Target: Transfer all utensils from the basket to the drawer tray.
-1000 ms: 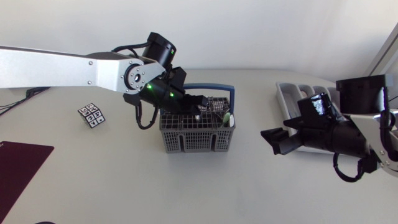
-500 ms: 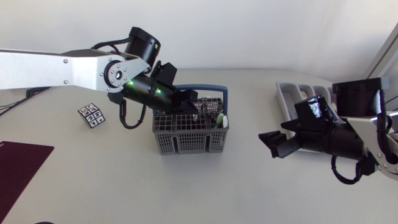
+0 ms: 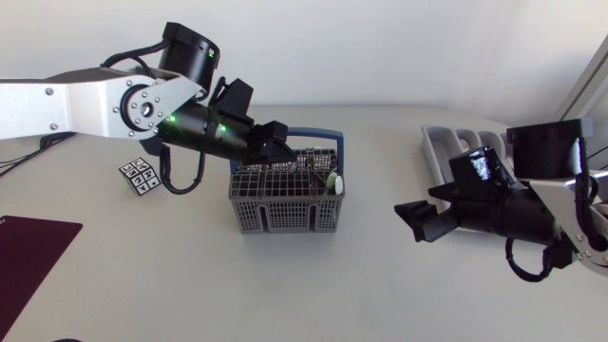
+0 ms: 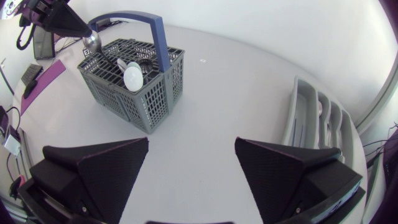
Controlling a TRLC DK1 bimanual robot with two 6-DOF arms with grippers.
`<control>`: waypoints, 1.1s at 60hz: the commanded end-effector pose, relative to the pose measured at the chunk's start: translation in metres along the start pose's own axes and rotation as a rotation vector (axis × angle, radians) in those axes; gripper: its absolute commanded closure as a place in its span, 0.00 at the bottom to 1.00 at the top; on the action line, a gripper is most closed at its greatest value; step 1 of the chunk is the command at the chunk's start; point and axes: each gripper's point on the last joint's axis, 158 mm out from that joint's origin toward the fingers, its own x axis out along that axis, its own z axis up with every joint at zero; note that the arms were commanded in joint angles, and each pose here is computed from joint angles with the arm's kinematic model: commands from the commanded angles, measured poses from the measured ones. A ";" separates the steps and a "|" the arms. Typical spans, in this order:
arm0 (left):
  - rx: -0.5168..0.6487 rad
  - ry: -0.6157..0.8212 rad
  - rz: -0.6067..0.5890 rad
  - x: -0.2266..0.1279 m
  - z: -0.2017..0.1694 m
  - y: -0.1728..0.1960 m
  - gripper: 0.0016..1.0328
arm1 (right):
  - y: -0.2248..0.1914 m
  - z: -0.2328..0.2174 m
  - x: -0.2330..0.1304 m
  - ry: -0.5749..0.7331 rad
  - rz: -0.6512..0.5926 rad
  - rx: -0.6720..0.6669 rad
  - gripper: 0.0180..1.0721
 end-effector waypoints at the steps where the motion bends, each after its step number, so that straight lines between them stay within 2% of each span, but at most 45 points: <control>1: 0.004 -0.042 -0.018 -0.012 0.005 -0.008 0.96 | 0.003 -0.009 0.002 0.018 0.006 -0.018 0.05; 16: 0.076 -0.133 -0.052 -0.037 0.016 -0.033 0.96 | 0.008 -0.006 -0.001 0.001 0.017 -0.039 0.05; 35: 0.109 -0.155 -0.077 -0.050 0.021 -0.054 0.96 | 0.013 -0.002 -0.009 -0.008 0.033 -0.057 0.05; 52: 0.118 -0.032 -0.240 -0.059 0.006 -0.100 0.96 | 0.047 0.028 -0.033 -0.098 0.174 -0.164 0.05; 66: 0.185 0.140 -0.373 -0.058 -0.037 -0.142 0.96 | 0.103 0.043 -0.054 -0.183 0.344 -0.310 0.05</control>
